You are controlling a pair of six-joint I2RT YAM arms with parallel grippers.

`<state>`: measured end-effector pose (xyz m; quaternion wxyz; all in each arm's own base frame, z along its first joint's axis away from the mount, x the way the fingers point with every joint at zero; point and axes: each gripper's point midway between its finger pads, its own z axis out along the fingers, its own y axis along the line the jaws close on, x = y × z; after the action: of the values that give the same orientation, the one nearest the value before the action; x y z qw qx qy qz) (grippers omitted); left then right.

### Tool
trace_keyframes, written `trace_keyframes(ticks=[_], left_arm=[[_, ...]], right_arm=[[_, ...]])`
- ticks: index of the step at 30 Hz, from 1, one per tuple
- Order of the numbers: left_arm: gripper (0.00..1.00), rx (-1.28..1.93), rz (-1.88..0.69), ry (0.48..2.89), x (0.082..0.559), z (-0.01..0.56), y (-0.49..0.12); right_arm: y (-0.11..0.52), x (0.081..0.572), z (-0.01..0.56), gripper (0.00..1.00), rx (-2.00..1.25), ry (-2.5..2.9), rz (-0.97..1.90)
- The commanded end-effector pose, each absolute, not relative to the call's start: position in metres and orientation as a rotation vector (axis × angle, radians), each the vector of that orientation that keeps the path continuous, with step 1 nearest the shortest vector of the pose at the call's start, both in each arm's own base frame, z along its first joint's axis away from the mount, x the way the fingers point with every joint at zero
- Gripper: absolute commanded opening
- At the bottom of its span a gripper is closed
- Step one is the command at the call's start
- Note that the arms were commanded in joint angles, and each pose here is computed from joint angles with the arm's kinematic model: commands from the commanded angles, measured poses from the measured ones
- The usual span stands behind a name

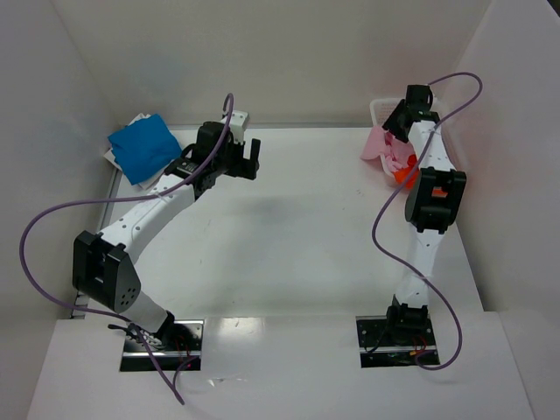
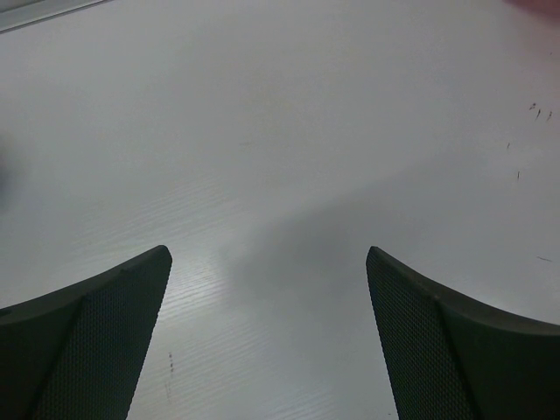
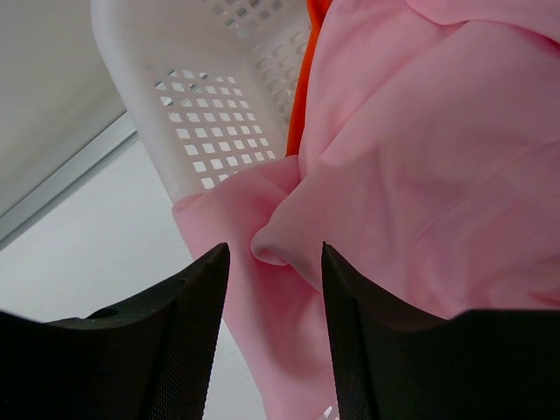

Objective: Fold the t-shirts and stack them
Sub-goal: Grab crumpled tshirt from bin with the right arm

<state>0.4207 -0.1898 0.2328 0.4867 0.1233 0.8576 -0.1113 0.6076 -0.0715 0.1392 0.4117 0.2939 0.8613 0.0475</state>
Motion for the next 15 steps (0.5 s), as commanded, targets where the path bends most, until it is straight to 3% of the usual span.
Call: trace_keyframes(ticks=[1,3,9,12,15], left_arm=[[1.00,0.276,-0.297,2.038,0.427,0.253,-0.195],[1.00,0.277,-0.294,2.047,0.428,0.249,-0.196],[1.00,0.283,-0.303,2.047,0.428,0.249,-0.197],[1.00,0.283,-0.303,2.047,0.428,0.249,-0.197],[1.00,0.283,-0.303,2.047,0.428,0.249,-0.197]], right_arm=[[-0.084,0.609,0.134,0.52,0.756,2.156,0.079],[-0.085,0.608,0.130,0.59,0.746,2.163,0.073],[-0.082,0.609,0.127,0.57,0.728,2.174,0.088],[-0.078,0.611,0.118,0.49,0.721,2.191,0.110],[-0.079,0.615,0.118,0.33,0.721,2.190,0.111]])
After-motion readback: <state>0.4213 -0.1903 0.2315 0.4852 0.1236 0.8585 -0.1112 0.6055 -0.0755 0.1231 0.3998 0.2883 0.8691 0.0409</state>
